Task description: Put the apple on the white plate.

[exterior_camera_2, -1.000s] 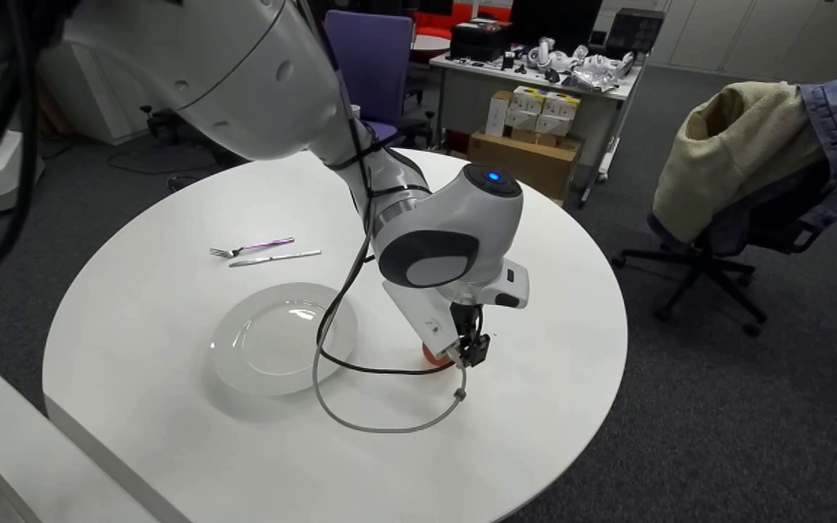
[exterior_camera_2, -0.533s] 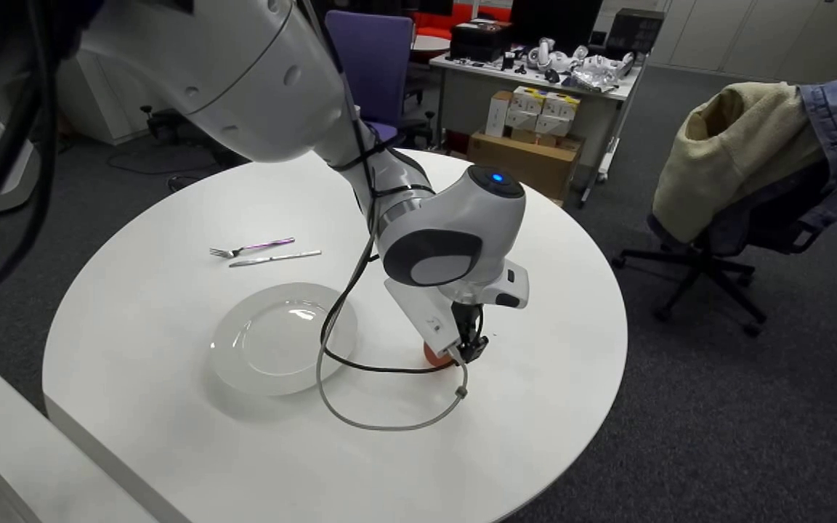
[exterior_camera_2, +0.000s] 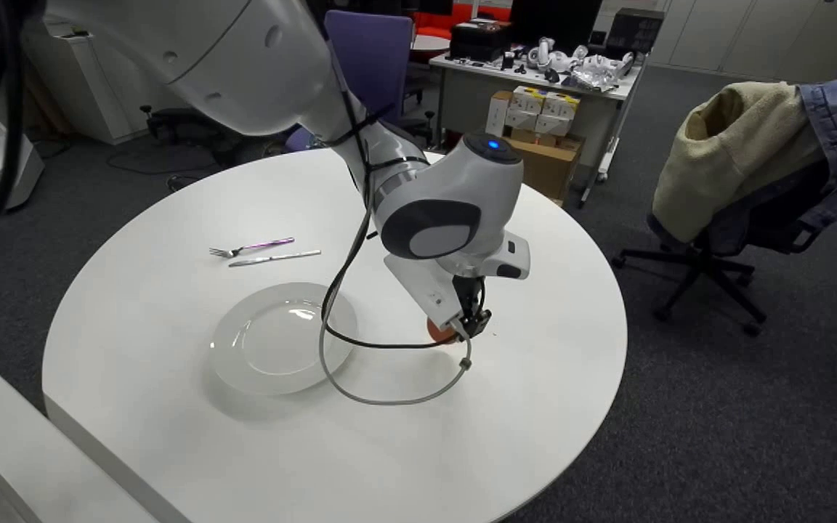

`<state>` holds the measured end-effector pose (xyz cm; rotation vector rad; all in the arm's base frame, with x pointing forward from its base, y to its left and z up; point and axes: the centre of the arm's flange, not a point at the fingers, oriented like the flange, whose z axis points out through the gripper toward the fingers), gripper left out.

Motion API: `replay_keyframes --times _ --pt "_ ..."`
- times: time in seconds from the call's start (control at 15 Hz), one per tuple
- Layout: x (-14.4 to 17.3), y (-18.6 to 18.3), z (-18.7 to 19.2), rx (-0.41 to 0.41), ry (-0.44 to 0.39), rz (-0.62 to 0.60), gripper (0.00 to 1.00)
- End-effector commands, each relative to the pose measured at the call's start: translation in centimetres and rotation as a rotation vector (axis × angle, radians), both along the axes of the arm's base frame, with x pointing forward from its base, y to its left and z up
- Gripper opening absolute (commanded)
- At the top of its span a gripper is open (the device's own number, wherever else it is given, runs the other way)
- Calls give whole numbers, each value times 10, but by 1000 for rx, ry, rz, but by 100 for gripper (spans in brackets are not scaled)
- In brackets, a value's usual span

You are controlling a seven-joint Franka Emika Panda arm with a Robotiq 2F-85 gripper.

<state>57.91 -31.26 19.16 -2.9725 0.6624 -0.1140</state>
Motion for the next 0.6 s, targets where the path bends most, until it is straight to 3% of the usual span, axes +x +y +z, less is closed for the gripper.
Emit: replay_keyframes --times 0.0,0.53 --pt "-8 30 57 -26 -1 23 49" --pt "-16 112 95 57 92 78 49"
